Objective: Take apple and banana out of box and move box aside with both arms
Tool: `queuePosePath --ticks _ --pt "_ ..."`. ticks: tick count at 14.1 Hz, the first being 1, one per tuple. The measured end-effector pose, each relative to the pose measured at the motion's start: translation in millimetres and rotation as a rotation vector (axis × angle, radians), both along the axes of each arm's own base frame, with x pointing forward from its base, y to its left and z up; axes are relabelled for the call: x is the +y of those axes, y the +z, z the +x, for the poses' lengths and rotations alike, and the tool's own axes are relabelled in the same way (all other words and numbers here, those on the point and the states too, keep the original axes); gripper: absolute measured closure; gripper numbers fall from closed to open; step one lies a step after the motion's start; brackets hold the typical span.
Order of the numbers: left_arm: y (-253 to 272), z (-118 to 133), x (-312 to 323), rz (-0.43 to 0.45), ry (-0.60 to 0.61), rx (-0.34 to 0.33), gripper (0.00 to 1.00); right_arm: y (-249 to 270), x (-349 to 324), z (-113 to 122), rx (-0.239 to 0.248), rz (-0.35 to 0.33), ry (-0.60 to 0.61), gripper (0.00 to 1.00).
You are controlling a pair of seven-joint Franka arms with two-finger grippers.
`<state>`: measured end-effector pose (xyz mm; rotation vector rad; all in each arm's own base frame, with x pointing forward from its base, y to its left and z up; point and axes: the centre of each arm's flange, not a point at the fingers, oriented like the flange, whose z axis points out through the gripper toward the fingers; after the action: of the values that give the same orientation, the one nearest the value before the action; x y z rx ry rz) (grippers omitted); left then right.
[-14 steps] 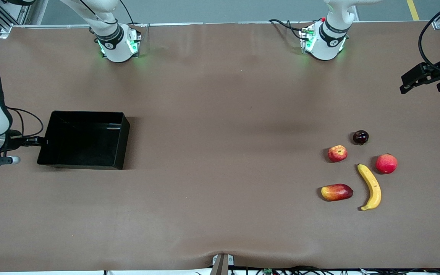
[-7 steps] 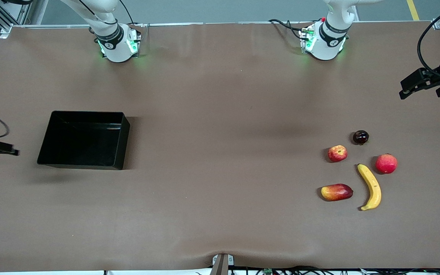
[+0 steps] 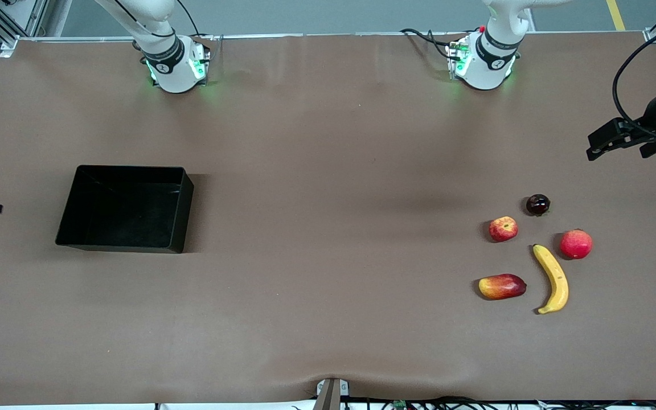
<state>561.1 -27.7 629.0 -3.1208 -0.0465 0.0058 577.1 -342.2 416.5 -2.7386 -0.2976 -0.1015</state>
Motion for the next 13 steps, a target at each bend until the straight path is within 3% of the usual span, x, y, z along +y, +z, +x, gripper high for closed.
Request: queuePosePath --ticks 2,5,6,10,13 --pt "-1.4 0.6 -1.7 0.000 -0.003 0.002 0.00 3.4 -7.0 -2.0 -0.068 0.020 0.062 0.00" --pt "1.9 -1.5 -13.5 -0.001 -0.024 -0.003 0.00 48.3 34.2 31.4 -0.130 -0.011 0.107 0.00" --pt "2.6 -3.0 -20.2 -0.001 -0.032 -0.001 0.00 69.3 57.5 42.4 -0.119 -0.020 0.103 0.00" --pt "4.1 -9.0 -25.6 0.002 -0.031 0.022 0.00 138.7 175.5 72.5 0.001 -0.129 -0.016 0.00" --pt "9.8 -12.9 -17.4 0.003 -0.015 0.020 0.00 178.5 265.6 65.4 0.066 -0.282 -0.039 0.00"
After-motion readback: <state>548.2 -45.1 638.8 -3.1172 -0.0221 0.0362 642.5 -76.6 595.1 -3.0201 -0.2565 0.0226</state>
